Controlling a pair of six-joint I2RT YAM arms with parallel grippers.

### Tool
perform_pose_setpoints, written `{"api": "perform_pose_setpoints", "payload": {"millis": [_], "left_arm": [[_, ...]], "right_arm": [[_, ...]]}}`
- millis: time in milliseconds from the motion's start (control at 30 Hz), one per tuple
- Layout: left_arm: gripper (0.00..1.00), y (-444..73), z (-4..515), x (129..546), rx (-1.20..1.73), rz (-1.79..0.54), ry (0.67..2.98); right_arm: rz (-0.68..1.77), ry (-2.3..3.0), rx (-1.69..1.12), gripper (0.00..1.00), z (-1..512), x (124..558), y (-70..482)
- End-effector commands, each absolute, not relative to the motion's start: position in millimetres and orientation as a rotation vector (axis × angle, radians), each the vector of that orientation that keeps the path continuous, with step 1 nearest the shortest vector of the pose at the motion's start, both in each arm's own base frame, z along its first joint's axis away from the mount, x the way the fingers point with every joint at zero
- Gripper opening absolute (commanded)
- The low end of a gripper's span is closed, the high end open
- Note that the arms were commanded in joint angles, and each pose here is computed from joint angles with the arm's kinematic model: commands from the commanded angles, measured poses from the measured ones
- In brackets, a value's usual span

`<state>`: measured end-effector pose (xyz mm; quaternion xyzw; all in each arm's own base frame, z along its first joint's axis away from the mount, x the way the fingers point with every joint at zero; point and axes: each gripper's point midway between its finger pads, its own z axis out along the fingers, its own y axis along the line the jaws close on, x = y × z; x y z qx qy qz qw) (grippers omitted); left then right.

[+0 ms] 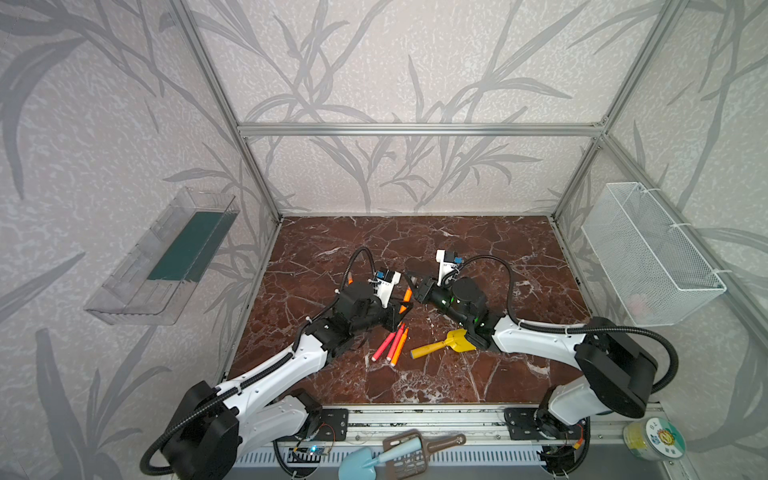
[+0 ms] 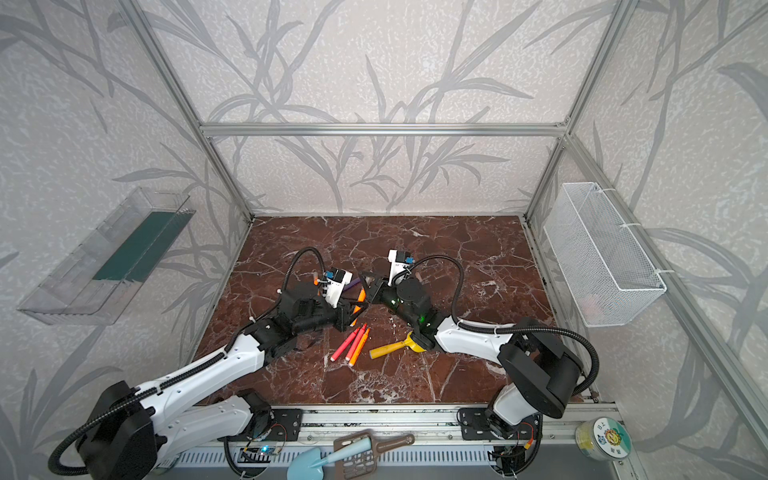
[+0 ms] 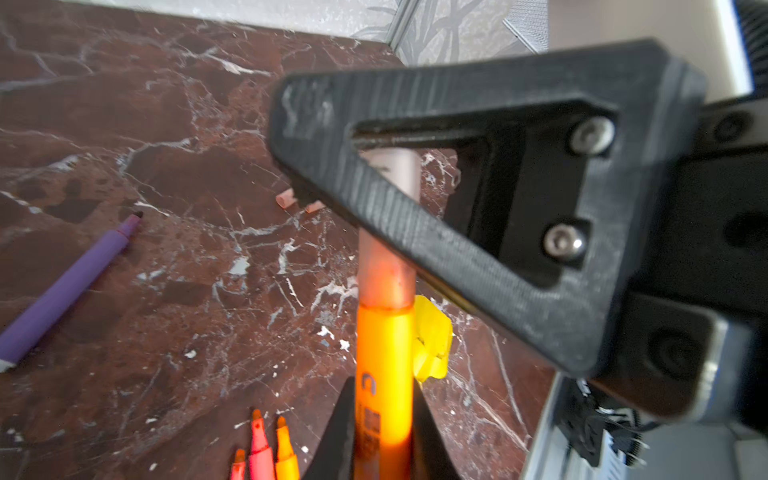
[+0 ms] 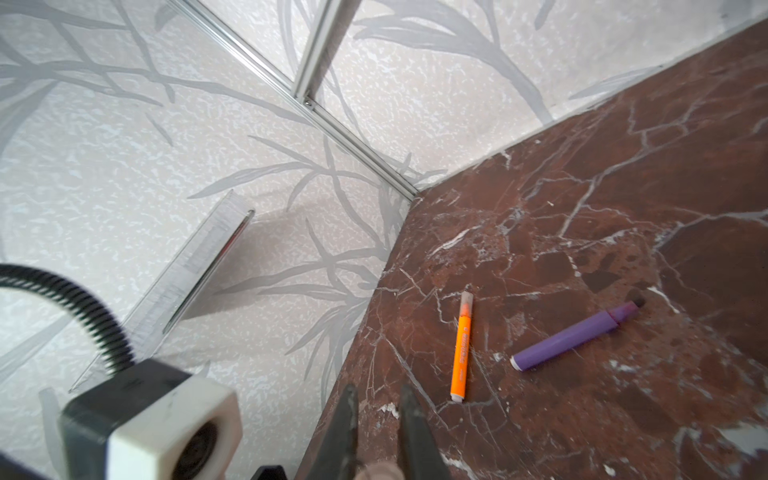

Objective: Insert the pens into the pen caps
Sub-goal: 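Lower the capped orange marker beside the other capped marker, open left gripper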

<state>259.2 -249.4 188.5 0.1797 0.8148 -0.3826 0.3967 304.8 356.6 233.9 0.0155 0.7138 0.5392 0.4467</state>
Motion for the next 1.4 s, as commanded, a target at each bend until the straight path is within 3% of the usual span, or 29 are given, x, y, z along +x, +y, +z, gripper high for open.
{"api": "perform_pose_setpoints", "payload": {"millis": [0, 200, 400, 700, 1067, 1200, 1367], "left_arm": [[0.00, -222.7, 284.9, 298.0, 0.256, -0.993, 1.741], [0.00, -204.5, 282.2, 304.0, 0.219, -0.858, 1.758], [0.00, -190.4, 268.6, 319.5, 0.167, -0.707, 1.804], [0.00, -187.9, 258.7, 317.1, 0.141, -0.717, 1.818], [0.00, -193.0, 184.5, 310.4, 0.126, -0.759, 1.954], [0.00, -175.0, 150.8, 316.9, 0.029, -0.633, 2.052], [0.00, -141.7, 114.4, 326.7, -0.137, -0.428, 2.188]], "right_arm": [[1.507, 1.836, -0.319, 0.00, 200.4, 234.9, 393.6], [1.358, 2.087, -0.215, 0.00, 168.8, 235.7, 393.3], [1.352, 2.180, -0.214, 0.00, 170.0, 203.8, 414.6], [1.316, 2.179, -0.128, 0.00, 161.9, 216.9, 407.7], [1.094, 2.162, -0.008, 0.61, 167.2, 281.4, 330.6], [1.025, 2.145, 0.022, 0.72, 173.8, 288.6, 301.6], [0.930, 2.118, 0.100, 0.76, 173.3, 290.8, 261.4]]}}
